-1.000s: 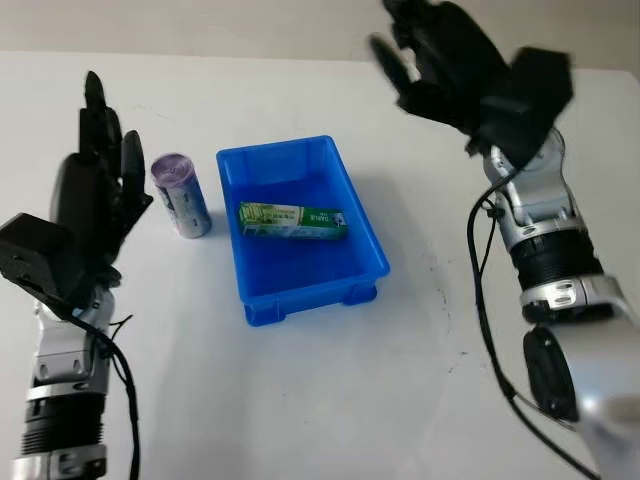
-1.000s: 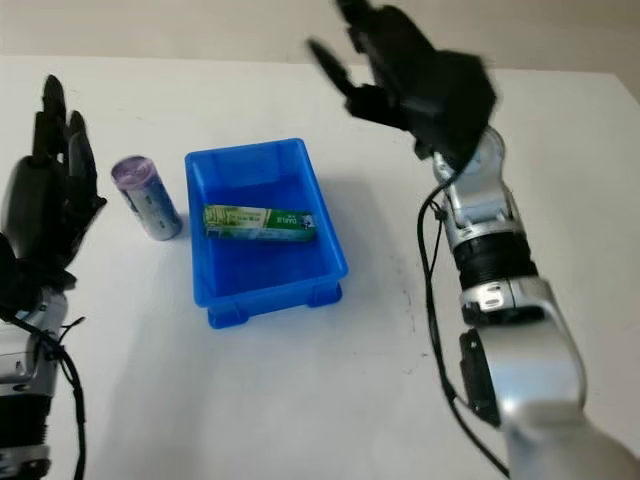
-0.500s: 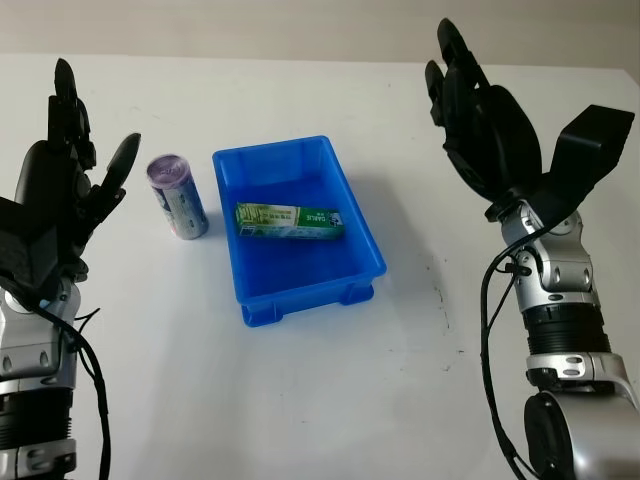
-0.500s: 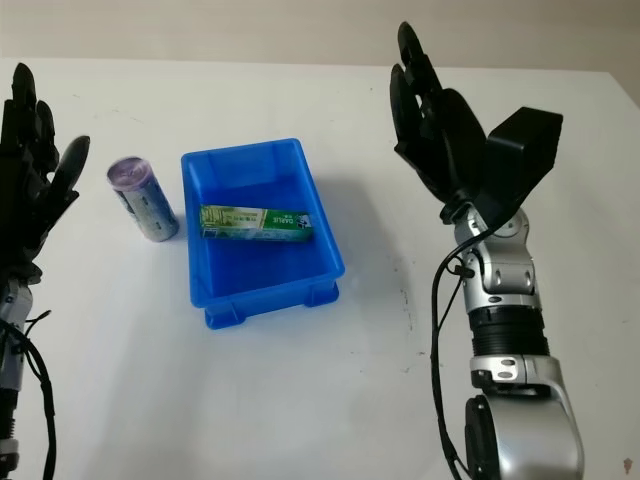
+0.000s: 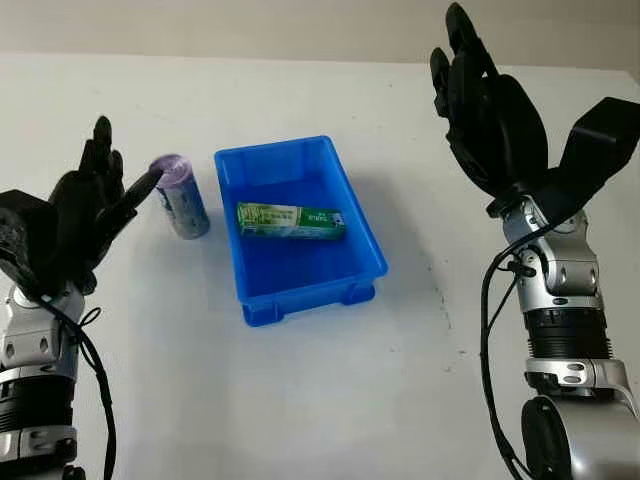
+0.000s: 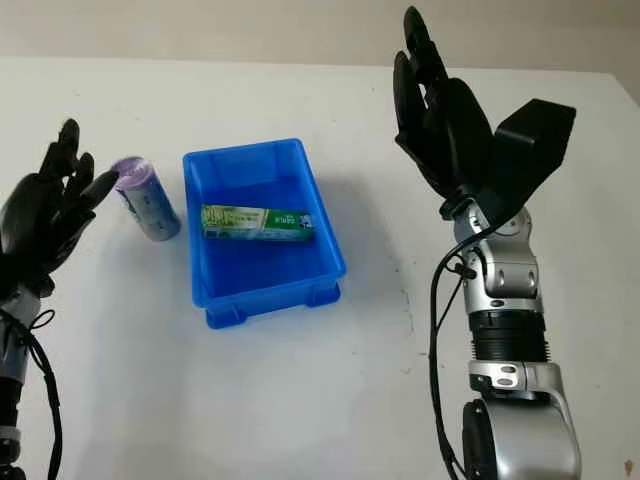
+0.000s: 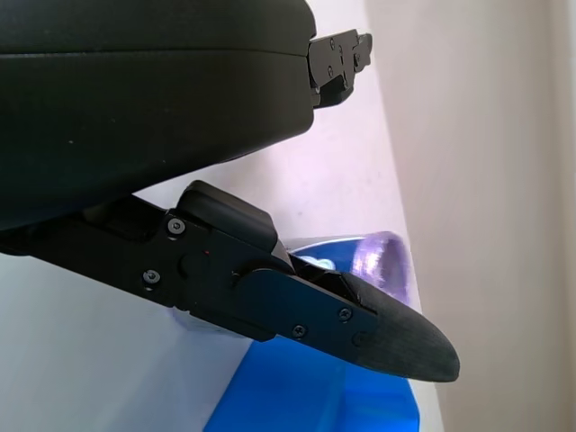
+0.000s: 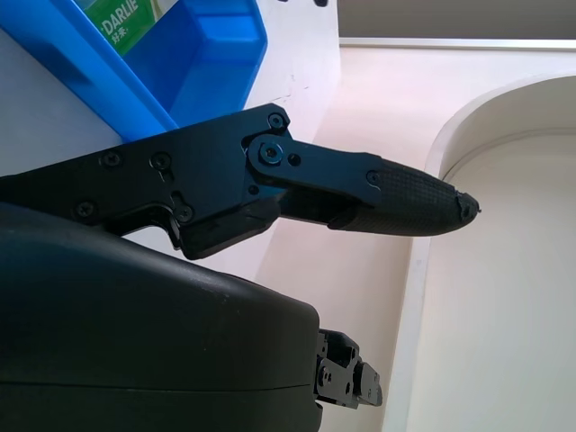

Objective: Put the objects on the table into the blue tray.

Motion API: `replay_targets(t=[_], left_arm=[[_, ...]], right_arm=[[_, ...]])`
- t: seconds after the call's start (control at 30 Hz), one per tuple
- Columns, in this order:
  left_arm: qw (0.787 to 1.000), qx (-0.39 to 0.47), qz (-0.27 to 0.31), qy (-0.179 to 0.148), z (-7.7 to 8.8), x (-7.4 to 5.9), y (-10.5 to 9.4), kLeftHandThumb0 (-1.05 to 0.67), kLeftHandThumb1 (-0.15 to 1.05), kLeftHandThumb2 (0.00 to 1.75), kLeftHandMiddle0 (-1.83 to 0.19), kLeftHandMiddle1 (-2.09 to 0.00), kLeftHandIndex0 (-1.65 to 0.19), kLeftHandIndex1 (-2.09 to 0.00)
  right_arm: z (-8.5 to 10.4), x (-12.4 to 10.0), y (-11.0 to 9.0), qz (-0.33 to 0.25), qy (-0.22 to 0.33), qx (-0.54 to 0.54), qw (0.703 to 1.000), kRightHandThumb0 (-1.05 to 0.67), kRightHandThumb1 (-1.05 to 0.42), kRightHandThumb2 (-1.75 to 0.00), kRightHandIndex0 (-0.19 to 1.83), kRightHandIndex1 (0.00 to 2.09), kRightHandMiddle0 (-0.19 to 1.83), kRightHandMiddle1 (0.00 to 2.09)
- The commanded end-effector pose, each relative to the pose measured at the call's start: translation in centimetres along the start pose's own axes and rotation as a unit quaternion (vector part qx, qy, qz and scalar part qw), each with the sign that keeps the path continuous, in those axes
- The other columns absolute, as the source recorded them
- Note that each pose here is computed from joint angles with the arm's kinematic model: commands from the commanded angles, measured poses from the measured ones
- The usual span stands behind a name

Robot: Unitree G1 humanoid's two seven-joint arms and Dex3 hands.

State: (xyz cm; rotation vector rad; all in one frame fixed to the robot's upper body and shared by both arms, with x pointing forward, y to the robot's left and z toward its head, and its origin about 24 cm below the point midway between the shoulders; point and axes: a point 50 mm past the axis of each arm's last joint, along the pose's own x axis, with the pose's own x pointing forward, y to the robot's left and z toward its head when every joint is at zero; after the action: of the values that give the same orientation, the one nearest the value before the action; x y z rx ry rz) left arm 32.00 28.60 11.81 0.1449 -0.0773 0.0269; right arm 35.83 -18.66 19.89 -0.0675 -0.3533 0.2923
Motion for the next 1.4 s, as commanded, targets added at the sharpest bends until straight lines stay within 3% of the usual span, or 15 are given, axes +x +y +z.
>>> replay_targets(t=[0.0,0.5,1.1,1.37], left_arm=[[0.999,-0.033,-0.004,0.002,-0.3,0.2,-0.5,-1.0,1.03,0.07,0.19,0.0,0.19,0.0],[0.998,-0.036,-0.031,0.029,-1.3,-1.0,-0.3,-1.03,1.04,0.08,0.19,0.0,0.19,0.0],[0.997,0.019,-0.07,-0.018,-0.6,-2.0,-1.0,-0.99,0.91,0.04,0.19,0.0,0.19,0.0],[0.998,0.023,-0.059,-0.026,-0.6,-1.5,-2.0,-0.96,0.9,0.05,0.19,0.0,0.19,0.0]], right_arm=[[0.6,0.1,0.0,0.0,-0.01,-0.005,1.0,-0.78,-1.05,-0.67,-0.19,0.0,-0.19,0.0],[0.8,0.5,-0.2,0.002,-0.012,-0.007,1.0,-0.77,-1.05,-0.68,-0.19,0.0,-0.19,0.0],[0.7,0.5,-0.3,-0.002,-0.01,-0.011,1.0,-0.76,-1.05,-0.68,-0.19,0.0,-0.19,0.0],[0.6,0.5,-0.3,-0.005,-0.011,-0.008,1.0,-0.76,-1.05,-0.69,-0.19,0.0,-0.19,0.0]])
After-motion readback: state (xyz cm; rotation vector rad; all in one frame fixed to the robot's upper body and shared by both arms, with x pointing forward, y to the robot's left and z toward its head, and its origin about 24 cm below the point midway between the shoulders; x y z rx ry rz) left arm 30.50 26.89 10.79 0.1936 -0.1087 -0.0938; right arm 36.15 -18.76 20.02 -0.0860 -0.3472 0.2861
